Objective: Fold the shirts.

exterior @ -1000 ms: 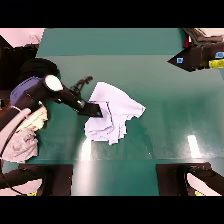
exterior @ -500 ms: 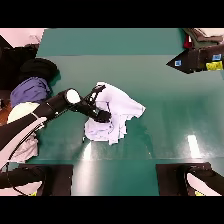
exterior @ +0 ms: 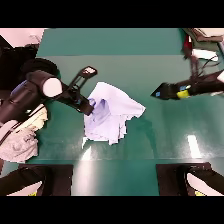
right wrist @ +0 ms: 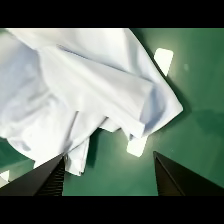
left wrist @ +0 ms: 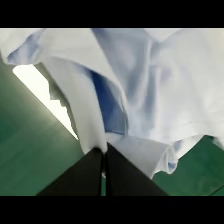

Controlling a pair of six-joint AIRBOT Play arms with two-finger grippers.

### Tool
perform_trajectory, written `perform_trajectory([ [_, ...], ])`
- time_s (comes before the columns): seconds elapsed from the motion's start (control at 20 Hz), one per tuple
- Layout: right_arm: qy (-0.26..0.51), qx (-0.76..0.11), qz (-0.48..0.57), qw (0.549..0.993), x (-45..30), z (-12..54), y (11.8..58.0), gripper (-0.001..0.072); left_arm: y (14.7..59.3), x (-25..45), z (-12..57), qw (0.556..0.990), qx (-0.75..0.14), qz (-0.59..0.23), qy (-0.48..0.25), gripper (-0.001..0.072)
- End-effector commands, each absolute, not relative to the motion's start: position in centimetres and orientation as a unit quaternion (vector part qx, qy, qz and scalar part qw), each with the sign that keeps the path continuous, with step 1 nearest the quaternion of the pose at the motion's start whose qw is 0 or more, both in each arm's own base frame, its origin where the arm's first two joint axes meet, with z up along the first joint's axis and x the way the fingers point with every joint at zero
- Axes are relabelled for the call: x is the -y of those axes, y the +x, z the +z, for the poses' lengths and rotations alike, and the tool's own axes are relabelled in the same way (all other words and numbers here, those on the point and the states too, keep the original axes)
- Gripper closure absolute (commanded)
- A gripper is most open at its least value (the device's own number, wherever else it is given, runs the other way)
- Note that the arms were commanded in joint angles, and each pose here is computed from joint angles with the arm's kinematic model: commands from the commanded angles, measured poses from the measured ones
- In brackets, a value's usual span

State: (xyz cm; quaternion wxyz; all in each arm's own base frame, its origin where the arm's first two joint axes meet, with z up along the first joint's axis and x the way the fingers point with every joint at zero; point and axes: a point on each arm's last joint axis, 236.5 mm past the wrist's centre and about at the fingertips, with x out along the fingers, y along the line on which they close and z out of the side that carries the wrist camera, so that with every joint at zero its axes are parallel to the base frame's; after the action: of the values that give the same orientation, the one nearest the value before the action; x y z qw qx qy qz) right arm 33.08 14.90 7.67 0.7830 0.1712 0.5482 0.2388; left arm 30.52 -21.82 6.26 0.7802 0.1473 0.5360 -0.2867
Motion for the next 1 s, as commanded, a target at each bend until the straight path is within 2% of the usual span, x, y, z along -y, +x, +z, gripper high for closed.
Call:
perform_trajectory([
  [0.0, 0.222, -0.574, 0.237, 0.752, -16.6, 1.1, 33.4, 0.0100, 30.5, 18.3, 8.8, 0.798, -0.520, -0.241, 0.186, 0.0685],
  [0.25, 0.224, -0.617, 0.234, 0.717, -19.2, -4.6, 33.7, 0.0124, 30.4, 18.1, 8.8, 0.799, -0.526, -0.232, 0.176, 0.0685],
  [0.3, 0.222, -0.616, 0.234, 0.718, -19.6, -5.2, 33.8, 0.0163, 30.5, 18.2, 8.8, 0.801, -0.526, -0.229, 0.171, 0.0685],
  [0.45, 0.220, -0.593, 0.238, 0.737, -20.5, -4.8, 35.1, 0.0181, 30.5, 18.2, 8.8, 0.801, -0.526, -0.229, 0.171, 0.0685],
  [0.5, 0.214, -0.585, 0.240, 0.744, -20.6, -4.5, 35.6, 0.0311, 30.5, 18.2, 8.8, 0.802, -0.525, -0.229, 0.171, 0.0685],
  [0.55, 0.212, -0.578, 0.243, 0.750, -20.8, -4.1, 36.1, 0.0402, 30.5, 18.3, 8.8, 0.802, -0.524, -0.229, 0.170, 0.0685],
  [0.65, 0.194, -0.560, 0.263, 0.761, -21.1, -2.7, 37.0, 0.0698, 30.8, 18.4, 9.0, 0.808, -0.522, -0.222, 0.157, 0.0686],
  [0.8, 0.171, -0.531, 0.307, 0.771, -21.2, 2.1, 38.1, 0.0696, 33.0, 16.5, 11.7, 0.836, -0.486, -0.179, 0.180, 0.0687],
  [0.95, 0.162, -0.419, 0.312, 0.837, -18.5, 13.1, 41.0, 0.0697, 36.1, 13.3, 21.1, 0.888, -0.393, -0.110, 0.210, 0.0686],
])
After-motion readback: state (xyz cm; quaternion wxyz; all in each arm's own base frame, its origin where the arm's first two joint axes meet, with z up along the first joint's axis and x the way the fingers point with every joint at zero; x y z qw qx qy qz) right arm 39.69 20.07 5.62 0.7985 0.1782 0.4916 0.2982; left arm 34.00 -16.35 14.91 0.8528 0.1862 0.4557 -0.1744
